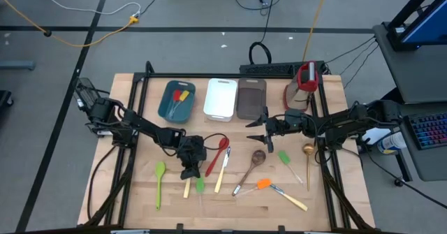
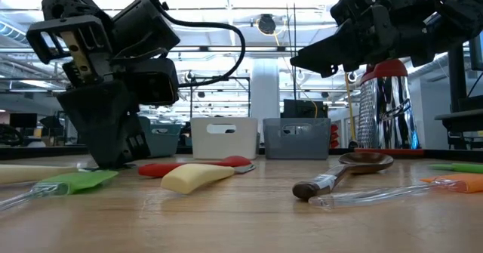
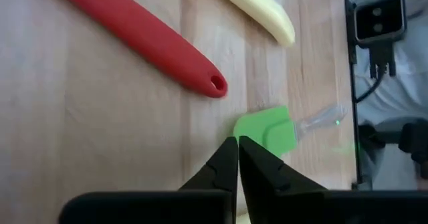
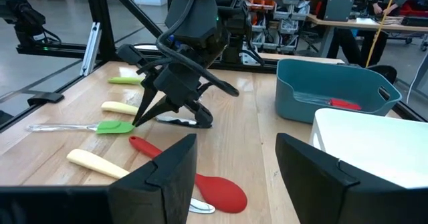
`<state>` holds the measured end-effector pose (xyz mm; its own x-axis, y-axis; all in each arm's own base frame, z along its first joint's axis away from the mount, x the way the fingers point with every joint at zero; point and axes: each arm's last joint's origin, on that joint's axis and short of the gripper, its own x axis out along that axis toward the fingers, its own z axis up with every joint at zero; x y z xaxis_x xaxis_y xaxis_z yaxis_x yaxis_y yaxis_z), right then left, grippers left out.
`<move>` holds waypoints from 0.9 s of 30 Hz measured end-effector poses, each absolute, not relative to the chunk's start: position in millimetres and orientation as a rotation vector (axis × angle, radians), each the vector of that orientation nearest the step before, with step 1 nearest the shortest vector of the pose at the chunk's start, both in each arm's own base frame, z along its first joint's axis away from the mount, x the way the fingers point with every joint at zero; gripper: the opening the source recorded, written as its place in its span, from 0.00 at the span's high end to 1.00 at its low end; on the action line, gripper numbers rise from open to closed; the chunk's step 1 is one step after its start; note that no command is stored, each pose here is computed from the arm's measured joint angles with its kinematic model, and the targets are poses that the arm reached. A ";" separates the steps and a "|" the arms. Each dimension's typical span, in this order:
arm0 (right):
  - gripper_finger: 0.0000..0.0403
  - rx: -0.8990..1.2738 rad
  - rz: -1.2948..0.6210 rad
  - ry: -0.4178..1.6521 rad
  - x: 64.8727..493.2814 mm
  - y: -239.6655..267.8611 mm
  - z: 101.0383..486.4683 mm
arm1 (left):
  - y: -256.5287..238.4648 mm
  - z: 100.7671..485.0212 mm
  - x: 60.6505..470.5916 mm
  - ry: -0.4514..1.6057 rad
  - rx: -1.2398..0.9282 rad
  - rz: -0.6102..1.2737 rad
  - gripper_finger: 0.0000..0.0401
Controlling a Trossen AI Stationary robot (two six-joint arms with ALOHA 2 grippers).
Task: Pick & Place Kitchen Items
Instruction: Put the left green spatula into the blue bin
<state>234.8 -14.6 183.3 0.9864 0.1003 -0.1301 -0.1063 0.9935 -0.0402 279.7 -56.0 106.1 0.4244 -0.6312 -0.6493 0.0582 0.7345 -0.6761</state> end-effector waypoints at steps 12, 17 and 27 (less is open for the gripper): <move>0.51 -0.055 0.187 0.095 236.2 5.0 185.5 | -83.1 120.1 289.2 0.943 -0.473 -0.436 0.74; 0.51 -0.056 0.191 0.088 236.2 6.0 186.3 | -111.7 126.6 286.5 0.965 -0.184 -0.455 0.59; 0.51 -0.056 0.190 0.087 236.2 5.8 186.3 | -141.8 148.6 283.1 0.988 0.569 -0.483 0.49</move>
<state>236.2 5.8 186.3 0.9783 0.1859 -0.0918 -0.1907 0.9805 -0.0472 283.1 -141.8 148.6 0.4690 -0.1221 -0.8747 0.6155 0.7555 0.2245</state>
